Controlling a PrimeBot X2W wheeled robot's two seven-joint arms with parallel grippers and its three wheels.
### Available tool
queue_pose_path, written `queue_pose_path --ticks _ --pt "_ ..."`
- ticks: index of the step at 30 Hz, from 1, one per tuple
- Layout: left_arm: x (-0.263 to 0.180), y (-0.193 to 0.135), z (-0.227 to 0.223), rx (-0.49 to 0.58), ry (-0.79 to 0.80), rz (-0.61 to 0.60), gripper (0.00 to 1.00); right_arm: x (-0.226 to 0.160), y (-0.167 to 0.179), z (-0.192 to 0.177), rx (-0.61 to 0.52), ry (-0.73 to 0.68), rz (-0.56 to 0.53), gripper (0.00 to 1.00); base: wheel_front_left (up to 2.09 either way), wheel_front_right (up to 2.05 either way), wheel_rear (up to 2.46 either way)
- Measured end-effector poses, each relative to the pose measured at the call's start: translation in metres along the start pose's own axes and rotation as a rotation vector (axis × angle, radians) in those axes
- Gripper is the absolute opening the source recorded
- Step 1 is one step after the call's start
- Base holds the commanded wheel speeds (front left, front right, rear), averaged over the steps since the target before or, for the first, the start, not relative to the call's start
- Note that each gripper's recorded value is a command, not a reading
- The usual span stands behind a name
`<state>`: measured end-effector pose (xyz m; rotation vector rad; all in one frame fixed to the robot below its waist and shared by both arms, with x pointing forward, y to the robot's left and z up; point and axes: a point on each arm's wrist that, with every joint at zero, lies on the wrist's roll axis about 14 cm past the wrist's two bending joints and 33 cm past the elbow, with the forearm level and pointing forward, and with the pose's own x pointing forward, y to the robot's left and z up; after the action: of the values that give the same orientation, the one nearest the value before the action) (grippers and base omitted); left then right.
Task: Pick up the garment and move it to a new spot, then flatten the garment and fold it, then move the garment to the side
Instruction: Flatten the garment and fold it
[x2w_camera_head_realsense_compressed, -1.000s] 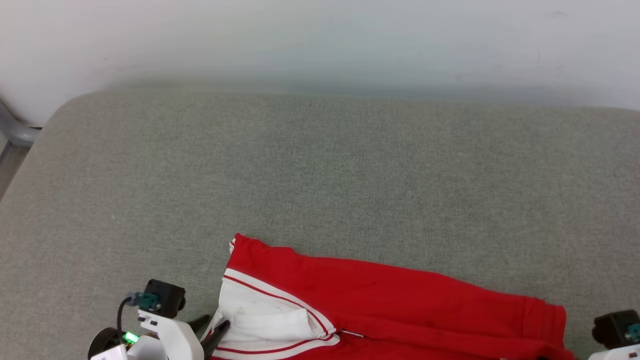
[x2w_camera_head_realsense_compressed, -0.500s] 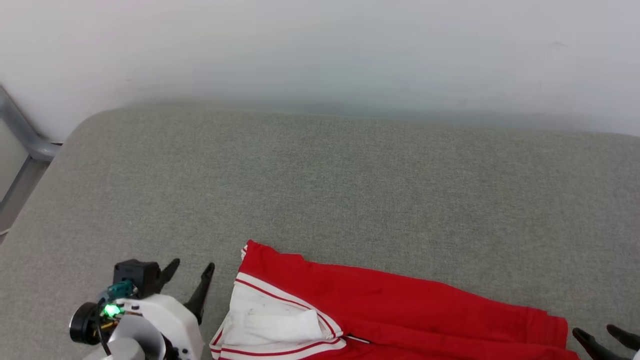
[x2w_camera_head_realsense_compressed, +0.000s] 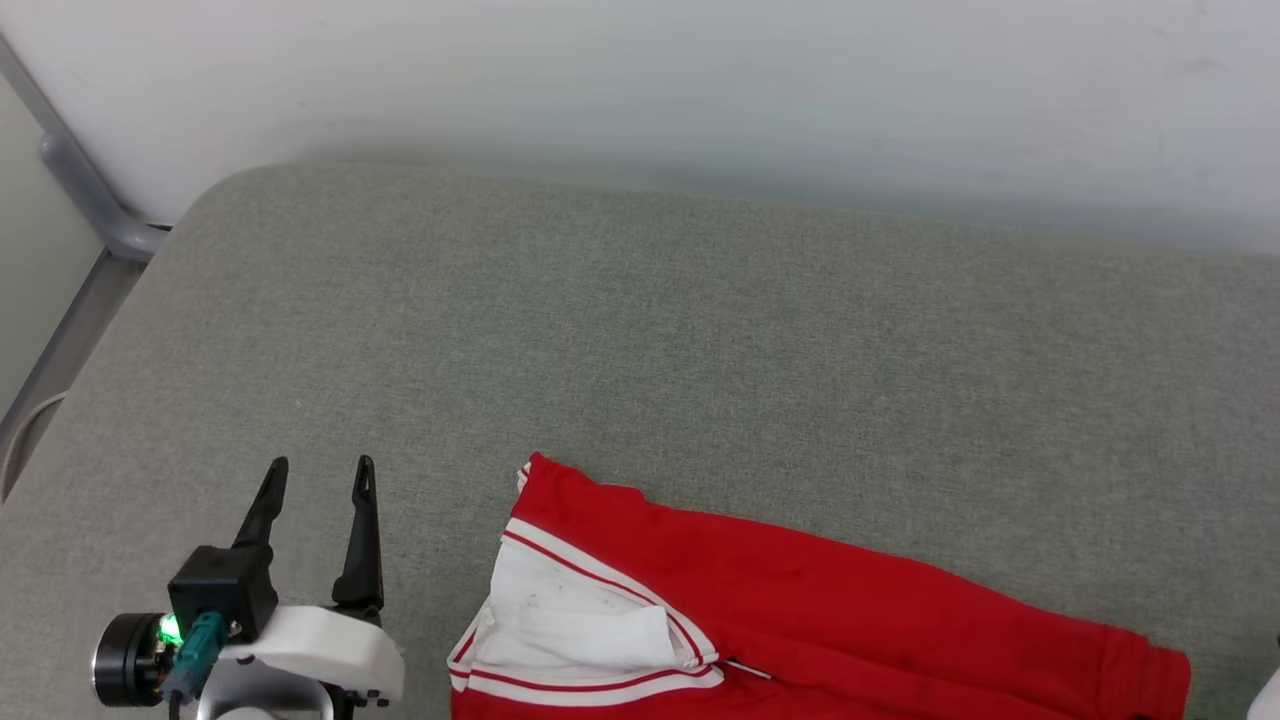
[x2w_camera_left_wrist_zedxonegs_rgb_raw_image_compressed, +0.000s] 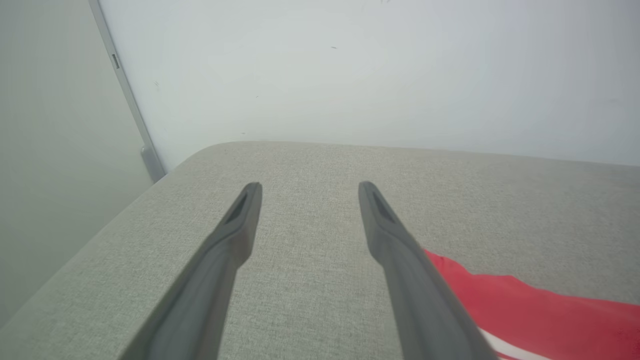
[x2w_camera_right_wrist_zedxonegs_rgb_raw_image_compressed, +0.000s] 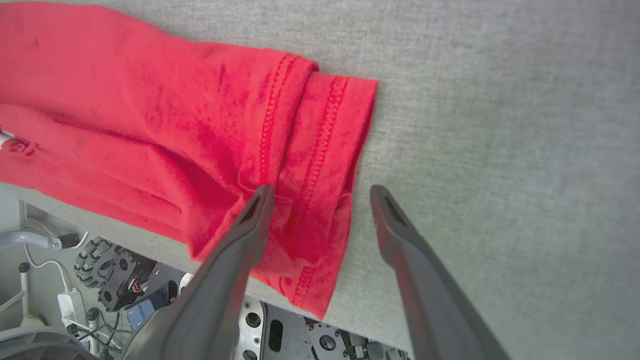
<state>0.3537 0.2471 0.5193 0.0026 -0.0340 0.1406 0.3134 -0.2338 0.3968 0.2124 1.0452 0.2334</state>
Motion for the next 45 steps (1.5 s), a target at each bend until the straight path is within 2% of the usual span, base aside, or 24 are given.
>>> queue_pose_path --ticks 7,16,17,18,19,24,28,35,40,45 --pt "-0.012 0.003 -0.005 0.017 -0.023 0.064 1.00 0.028 0.020 -0.006 -0.015 0.077 0.056 1.00 0.00 0.00 0.00" --pt "-0.021 -0.001 -0.006 0.060 -0.043 0.094 1.00 0.049 0.025 -0.026 -0.054 0.162 0.058 1.00 0.00 0.00 0.00" --pt "-0.021 -0.001 -0.006 0.066 -0.046 0.093 1.00 0.050 0.025 -0.027 -0.056 0.165 0.061 0.67 0.00 0.00 0.00" --pt "-0.021 0.000 -0.006 0.070 -0.047 0.095 1.00 0.051 0.025 -0.027 -0.060 0.166 0.061 0.16 0.00 0.00 0.00" --pt "-0.022 0.000 -0.007 0.070 -0.045 0.092 1.00 0.052 0.025 -0.027 -0.064 0.160 0.060 0.00 0.00 0.00 0.00" --pt "-0.026 -0.001 -0.010 0.094 -0.041 0.077 1.00 0.047 0.028 -0.018 -0.052 0.079 0.086 0.00 0.00 0.00 0.00" --pt "-0.028 -0.002 -0.009 0.105 -0.045 0.067 1.00 0.038 0.017 -0.003 -0.044 0.016 0.067 0.00 0.00 0.00 0.00" --pt "-0.029 -0.004 -0.008 0.117 -0.051 0.045 1.00 0.009 -0.044 0.026 -0.024 -0.064 -0.094 0.00 0.00 0.00 0.00" --pt "-0.031 -0.007 -0.010 0.123 -0.046 0.027 1.00 -0.012 -0.093 0.029 0.024 -0.069 -0.233 0.00 0.00 0.00 0.00" --pt "-0.033 -0.011 -0.013 0.124 -0.036 0.016 1.00 -0.024 -0.114 0.025 0.058 -0.072 -0.298 0.00 0.00 0.00 0.00"
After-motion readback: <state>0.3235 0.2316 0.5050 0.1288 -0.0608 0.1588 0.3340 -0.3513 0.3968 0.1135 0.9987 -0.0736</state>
